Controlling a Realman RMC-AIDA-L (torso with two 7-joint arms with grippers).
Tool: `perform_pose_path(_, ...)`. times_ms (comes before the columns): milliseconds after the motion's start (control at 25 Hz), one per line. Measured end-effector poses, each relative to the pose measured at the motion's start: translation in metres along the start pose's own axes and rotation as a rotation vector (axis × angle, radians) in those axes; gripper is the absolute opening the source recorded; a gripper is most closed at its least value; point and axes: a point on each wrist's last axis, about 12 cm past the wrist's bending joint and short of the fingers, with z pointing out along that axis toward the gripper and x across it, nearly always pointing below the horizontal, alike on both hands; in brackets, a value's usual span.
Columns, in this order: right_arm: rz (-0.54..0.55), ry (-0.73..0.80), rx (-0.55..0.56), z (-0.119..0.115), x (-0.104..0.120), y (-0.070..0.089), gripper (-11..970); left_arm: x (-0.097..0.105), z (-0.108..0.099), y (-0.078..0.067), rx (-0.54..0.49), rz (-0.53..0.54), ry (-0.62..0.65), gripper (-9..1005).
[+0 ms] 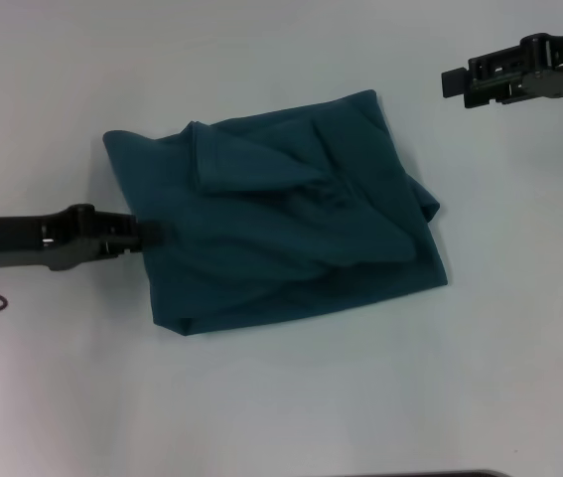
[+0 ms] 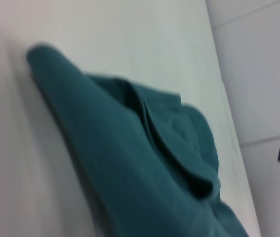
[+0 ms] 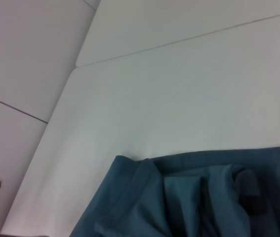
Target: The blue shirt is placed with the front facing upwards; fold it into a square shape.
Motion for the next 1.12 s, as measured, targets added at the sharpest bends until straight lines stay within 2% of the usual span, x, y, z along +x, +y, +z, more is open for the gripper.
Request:
perform_pose_path(80, 0.0, -0.001, 0.001, 0.0, 0.0, 0.0, 597, -0.005, -0.009, 0.001, -0.004, -0.005, -0.037, 128)
perform_pose_path(200, -0.003, 0.0, 0.003, 0.0, 0.0, 0.0, 597, -0.013, -0.032, 0.005, 0.016, -0.04, -0.167, 179)
perform_pose_path(360, -0.004, 0.001, 0.0, 0.0, 0.0, 0.001, 597, -0.011, -0.052, 0.01, 0.066, -0.084, -0.303, 245)
perform_pose_path(440, -0.003, 0.002, 0.0, 0.0, 0.0, 0.001, 597, -0.008, -0.053, 0.01, 0.075, -0.088, -0.305, 279)
perform_pose_path(520, -0.004, 0.002, 0.002, 0.001, 0.0, 0.0, 597, -0.005, -0.051, 0.009, 0.088, -0.08, -0.289, 504)
perform_pose_path(720, -0.028, 0.033, 0.007, 0.004, -0.003, 0.005, 596, 0.0, -0.049, 0.003, 0.141, -0.05, -0.263, 684)
perform_pose_path(960, -0.137, 0.203, 0.031, 0.024, -0.017, 0.03, 596, 0.001, -0.052, -0.002, 0.193, -0.038, -0.282, 892)
perform_pose_path(1120, -0.195, 0.32, 0.112, 0.045, -0.026, 0.046, 596, 0.001, -0.055, -0.003, 0.215, -0.033, -0.31, 889)
